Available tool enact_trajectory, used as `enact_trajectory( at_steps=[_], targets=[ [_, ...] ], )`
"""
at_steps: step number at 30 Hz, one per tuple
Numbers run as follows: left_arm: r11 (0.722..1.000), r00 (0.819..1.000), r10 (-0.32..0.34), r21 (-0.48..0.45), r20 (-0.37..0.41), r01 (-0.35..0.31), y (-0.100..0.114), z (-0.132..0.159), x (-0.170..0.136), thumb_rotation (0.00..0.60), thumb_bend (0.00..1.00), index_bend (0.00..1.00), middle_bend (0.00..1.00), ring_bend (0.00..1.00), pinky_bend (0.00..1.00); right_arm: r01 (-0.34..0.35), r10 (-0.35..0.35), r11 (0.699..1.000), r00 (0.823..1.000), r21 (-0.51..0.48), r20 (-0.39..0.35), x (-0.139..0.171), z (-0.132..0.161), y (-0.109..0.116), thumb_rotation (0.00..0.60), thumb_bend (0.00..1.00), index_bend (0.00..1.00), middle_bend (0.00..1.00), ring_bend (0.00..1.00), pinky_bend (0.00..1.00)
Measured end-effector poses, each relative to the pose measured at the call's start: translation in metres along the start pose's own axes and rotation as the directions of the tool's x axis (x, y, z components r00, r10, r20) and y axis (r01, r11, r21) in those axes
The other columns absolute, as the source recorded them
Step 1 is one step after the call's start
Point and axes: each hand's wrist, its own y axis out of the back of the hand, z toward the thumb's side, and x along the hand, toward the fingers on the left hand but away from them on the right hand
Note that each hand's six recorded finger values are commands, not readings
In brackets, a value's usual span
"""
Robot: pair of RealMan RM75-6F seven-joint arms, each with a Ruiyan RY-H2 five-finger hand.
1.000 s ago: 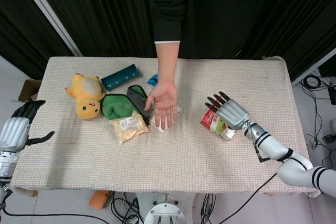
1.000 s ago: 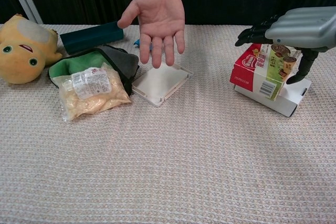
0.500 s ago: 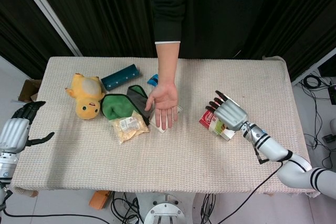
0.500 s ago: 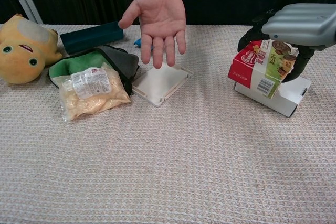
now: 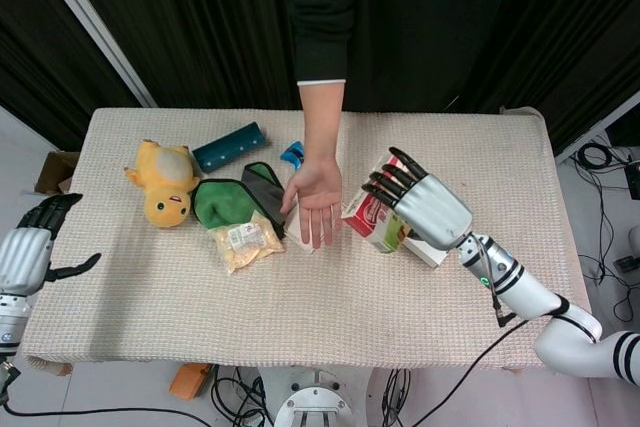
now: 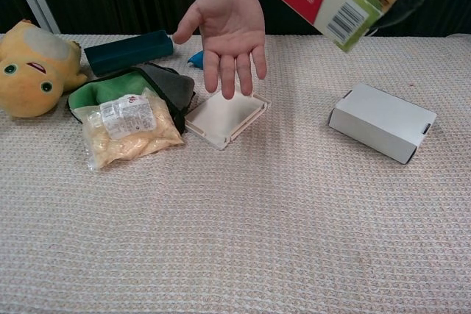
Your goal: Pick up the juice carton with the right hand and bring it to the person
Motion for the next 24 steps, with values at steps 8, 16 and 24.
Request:
enact_trajectory(
  at_steps=[8,16,24],
  targets=[
    [1.000,1.000,-0.002,-0.004,0.000,0.002,-0.001,-0.002,0.001,0.497,0.18,0.12,0.14,0.10,0.20,0.064,-0.062,0.998,0.997,0.027,-0.050,-0.041,0.044,0.006,0.600,0.04,0.73,0.64,0.35,0.08],
    [1.000,1.000,-0.004,-0.011,-0.006,0.004,-0.002,-0.005,0.002,0.498,0.18,0.12,0.14,0.10,0.20,-0.007,0.014,0.994,0.998,0.110,-0.064,-0.072,0.083,-0.025,0.600,0.00,0.16,0.20,0.04,0.00],
    [1.000,1.000,0.001,-0.016,-0.004,-0.001,-0.001,-0.006,0.001,0.496,0.18,0.12,0.14,0.10,0.20,-0.083,0.090,0.986,0.995,0.142,-0.041,-0.080,0.094,-0.040,0.600,0.00,0.00,0.00,0.00,0.00]
  ],
)
